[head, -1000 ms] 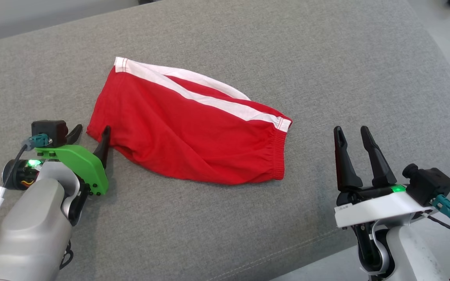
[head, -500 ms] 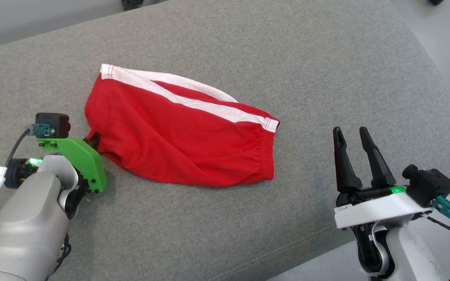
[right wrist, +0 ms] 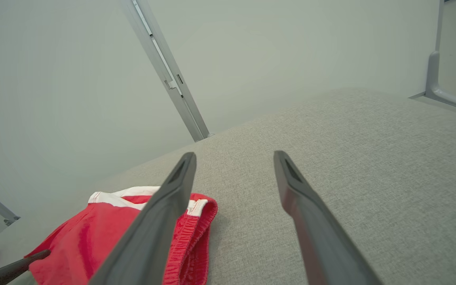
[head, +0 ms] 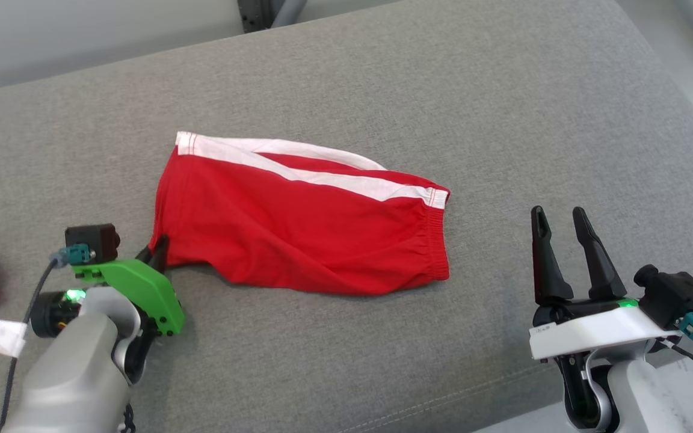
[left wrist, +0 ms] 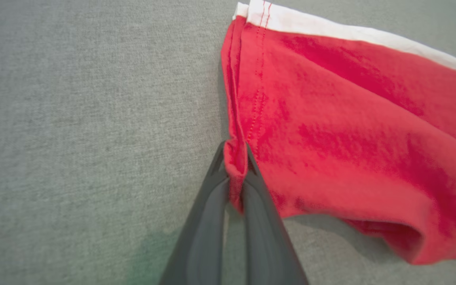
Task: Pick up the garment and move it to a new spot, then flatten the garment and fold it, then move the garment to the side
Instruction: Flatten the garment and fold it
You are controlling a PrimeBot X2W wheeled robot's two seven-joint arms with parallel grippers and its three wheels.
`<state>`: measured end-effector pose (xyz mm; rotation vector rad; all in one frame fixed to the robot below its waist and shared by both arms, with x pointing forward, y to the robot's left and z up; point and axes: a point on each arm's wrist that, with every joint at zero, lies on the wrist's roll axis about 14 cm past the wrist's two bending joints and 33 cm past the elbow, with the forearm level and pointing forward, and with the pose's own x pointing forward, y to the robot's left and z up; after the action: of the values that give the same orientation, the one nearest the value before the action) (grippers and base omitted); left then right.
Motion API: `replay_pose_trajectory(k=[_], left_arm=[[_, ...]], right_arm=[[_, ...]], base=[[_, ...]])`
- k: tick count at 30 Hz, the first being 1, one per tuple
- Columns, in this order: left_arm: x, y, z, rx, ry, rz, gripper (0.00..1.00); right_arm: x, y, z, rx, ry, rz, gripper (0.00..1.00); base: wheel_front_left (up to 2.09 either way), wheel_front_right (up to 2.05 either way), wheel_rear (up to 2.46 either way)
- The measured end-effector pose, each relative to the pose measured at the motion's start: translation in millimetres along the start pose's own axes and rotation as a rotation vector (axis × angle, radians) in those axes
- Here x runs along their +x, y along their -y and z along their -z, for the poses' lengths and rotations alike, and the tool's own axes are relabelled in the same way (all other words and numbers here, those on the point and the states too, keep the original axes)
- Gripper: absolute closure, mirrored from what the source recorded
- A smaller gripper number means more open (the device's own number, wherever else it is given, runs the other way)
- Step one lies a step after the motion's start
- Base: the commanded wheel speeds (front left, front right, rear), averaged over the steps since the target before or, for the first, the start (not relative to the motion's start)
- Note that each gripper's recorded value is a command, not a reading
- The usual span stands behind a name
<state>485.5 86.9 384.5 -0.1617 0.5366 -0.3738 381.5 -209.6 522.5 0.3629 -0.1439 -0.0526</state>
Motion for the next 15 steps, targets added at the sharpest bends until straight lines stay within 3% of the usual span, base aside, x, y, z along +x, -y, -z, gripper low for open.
replay_pose_trajectory(k=[9,15], left_arm=[[-50,-8,21,-0.112,0.093,-0.101,1.00],[-81,3,42,-0.207,0.126,-0.151,1.00]], right_arm=[[0,-19,9,-0.005,-0.024,-0.059,0.00],[1,-27,17,-0.025,-0.048,-0.086,0.00]], base=[[0.00,0.00,0.00],[0.00,0.00,0.00]])
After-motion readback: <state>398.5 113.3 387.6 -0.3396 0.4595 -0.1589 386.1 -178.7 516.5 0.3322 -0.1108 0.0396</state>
